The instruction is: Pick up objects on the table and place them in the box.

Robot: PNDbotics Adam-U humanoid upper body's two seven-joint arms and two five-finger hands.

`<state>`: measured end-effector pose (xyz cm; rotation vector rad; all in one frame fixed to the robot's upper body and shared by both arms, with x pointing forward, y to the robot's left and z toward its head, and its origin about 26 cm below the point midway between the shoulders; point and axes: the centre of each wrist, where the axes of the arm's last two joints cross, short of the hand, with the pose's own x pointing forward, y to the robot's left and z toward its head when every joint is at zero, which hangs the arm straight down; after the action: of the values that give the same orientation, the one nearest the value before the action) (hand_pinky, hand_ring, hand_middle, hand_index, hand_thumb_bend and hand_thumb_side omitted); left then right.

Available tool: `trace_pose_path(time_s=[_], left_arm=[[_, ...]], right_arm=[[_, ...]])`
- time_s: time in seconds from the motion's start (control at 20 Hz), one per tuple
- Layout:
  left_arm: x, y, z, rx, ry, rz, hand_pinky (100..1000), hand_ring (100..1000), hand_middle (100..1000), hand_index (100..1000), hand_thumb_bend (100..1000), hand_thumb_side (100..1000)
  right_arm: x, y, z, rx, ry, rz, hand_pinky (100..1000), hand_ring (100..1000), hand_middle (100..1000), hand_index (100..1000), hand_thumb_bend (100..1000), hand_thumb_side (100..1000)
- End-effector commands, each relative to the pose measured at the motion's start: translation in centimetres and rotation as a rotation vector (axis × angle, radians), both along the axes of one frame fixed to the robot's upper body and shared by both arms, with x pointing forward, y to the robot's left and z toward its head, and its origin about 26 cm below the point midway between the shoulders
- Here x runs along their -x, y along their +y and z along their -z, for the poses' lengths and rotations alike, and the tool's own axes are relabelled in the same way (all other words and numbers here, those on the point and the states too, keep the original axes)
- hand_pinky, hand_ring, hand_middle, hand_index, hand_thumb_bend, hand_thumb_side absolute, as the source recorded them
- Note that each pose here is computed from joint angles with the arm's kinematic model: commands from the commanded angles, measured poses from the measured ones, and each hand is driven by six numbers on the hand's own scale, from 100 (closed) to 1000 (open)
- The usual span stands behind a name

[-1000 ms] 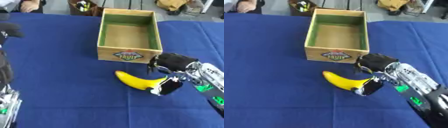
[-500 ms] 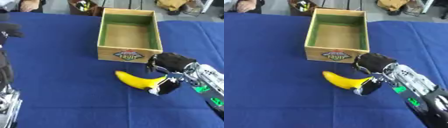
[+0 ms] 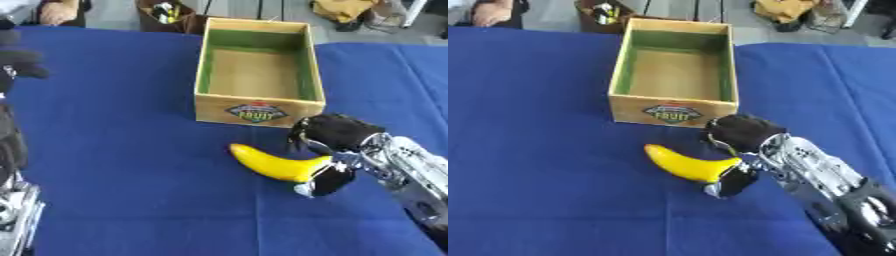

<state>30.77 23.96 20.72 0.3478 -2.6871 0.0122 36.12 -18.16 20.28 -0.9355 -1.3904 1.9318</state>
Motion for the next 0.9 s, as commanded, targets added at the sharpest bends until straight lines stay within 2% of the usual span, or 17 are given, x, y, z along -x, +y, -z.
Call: trace_pose_path(time_s=[0.05,0.45,0.9], left_arm=[[0.23,-0.13,-0.72,-0.004,-0.026,0.005,494,579,633,790,100,1000],[0.23,-0.20,-0.73,-0.003,-0.025,0.004,494,578,632,787,100,1000],[0.21,-0.24,-0.78,-0.002,-0.026,0.003,494,578,631,784,100,1000]], right_arm=[[-0.07,-0.20,-0.51,-0.006,-0.004,0.002,719,764,564,714,395,462],[0.00,-0.17,-0.56,-0.034,-0.001,-0.003,713,754,546,698,289,511],[-0.02,-0.36,-0.41,-0.041,0.009,-0.003,705,744,526,678,243,499]])
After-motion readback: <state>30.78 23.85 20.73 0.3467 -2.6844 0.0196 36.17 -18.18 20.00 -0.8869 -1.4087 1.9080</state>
